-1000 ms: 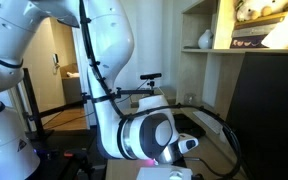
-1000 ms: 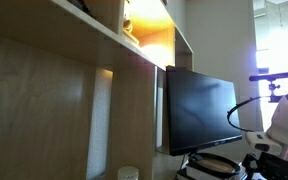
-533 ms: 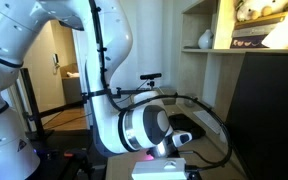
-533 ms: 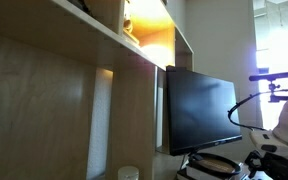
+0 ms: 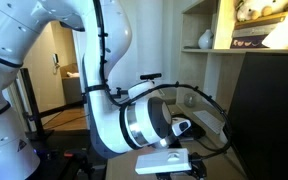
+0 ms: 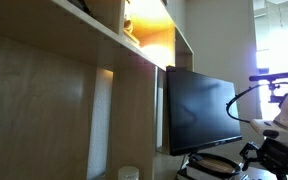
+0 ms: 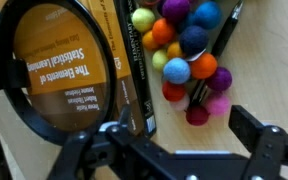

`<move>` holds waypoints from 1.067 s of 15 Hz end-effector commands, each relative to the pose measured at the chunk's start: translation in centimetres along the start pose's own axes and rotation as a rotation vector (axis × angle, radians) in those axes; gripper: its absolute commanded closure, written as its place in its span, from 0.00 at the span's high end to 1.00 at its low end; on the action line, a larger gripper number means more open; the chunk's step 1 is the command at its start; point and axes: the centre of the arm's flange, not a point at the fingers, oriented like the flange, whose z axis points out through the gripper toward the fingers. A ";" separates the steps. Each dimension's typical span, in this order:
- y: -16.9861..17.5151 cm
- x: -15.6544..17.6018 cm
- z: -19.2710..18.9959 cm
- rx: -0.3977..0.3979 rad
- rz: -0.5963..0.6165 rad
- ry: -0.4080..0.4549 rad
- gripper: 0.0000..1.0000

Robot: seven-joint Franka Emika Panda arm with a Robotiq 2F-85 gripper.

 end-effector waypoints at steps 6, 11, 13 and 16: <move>-2.9 -2.3 1.8 0.054 0.091 -0.049 1.00; -4.6 -4.6 3.0 0.097 0.160 -0.080 1.00; -4.8 -5.0 3.4 0.105 0.172 -0.085 1.00; -4.7 -5.3 3.8 0.110 0.179 -0.100 1.00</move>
